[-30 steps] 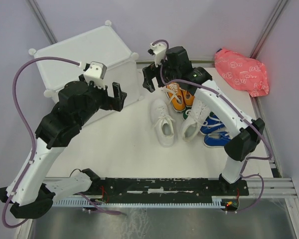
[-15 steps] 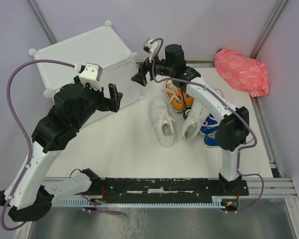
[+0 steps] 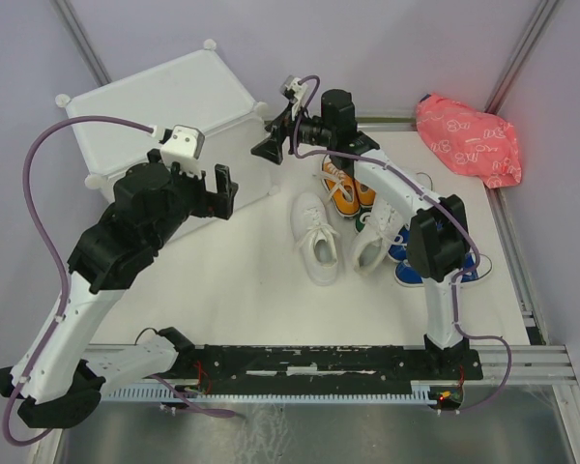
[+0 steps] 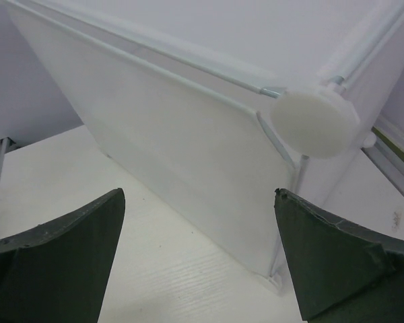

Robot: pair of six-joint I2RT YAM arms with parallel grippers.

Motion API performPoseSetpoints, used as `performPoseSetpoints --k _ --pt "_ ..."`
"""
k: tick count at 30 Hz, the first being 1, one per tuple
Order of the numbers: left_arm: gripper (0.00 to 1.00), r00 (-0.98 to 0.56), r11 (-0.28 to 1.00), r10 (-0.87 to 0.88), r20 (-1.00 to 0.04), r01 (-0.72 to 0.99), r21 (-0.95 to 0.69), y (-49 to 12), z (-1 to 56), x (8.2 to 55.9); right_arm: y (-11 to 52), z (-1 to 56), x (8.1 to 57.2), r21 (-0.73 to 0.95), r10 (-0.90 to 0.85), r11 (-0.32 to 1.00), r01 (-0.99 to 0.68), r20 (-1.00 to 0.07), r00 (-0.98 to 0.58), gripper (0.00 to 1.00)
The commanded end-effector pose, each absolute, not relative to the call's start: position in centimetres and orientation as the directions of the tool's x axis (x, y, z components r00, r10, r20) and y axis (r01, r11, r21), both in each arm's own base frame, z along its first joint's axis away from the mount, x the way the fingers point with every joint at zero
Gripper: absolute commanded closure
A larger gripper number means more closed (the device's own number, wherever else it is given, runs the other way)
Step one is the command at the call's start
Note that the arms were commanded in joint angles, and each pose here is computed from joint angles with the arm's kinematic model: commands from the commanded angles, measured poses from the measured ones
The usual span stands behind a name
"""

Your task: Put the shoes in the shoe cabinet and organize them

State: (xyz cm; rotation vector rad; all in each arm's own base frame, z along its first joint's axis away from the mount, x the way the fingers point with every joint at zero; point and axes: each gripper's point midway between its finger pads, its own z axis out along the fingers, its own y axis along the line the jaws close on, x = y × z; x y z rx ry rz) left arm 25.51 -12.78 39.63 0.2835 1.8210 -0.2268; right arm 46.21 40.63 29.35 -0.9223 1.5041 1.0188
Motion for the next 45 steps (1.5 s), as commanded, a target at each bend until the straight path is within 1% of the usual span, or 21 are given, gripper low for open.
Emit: performPoseSetpoints --k 1,4,16,21,25,27,38,41,45 --pt "0.01 -0.221 0.951 0.107 -0.97 0.308 0.035 -12.4 39.9 25.6 41.8 33.5 43.7 0.113 0.06 0.158 -0.981 -0.993 -0.105 0.0" --pt "0.01 -0.224 0.951 0.107 -0.969 0.307 0.034 -12.4 39.6 25.5 41.7 33.0 42.1 0.155 0.06 0.069 -0.985 -0.987 -0.151 0.01" --pt "0.01 -0.208 0.949 0.089 -0.974 0.313 0.02 -12.4 39.6 25.4 39.0 31.6 35.3 0.251 -0.028 -0.174 -0.952 -0.968 -0.25 0.03" --pt "0.01 -0.204 0.947 0.077 -0.976 0.32 0.008 -12.7 39.8 25.4 37.9 31.3 35.6 0.239 -0.015 -0.147 -0.96 -0.971 -0.24 0.03" --pt "0.01 -0.195 0.947 0.067 -0.978 0.321 0.0 -12.8 39.8 25.4 37.7 31.9 38.5 0.21 0.035 -0.042 -0.977 -0.977 -0.212 0.03" --pt "0.01 -0.191 0.947 0.067 -0.979 0.321 0.002 -12.8 39.6 25.5 37.9 32.2 39.8 0.203 0.049 -0.019 -0.979 -0.978 -0.204 0.03" --pt "0.01 -0.186 0.95 0.105 -0.977 0.308 0.044 -12.5 38.5 26.0 40.2 33.6 44.4 0.208 0.171 -0.03 -0.978 -0.963 -0.21 0.04" --pt "0.01 -0.185 0.95 0.112 -0.976 0.309 0.05 -12.5 38.4 26.0 40.6 33.5 44.7 0.216 0.189 -0.047 -0.975 -0.957 -0.221 0.05" --pt "0.01 -0.188 0.95 0.124 -0.974 0.307 0.062 -12.5 38.1 26.1 40.6 33.2 45.0 0.213 0.203 -0.029 -0.977 -0.955 -0.215 0.05"
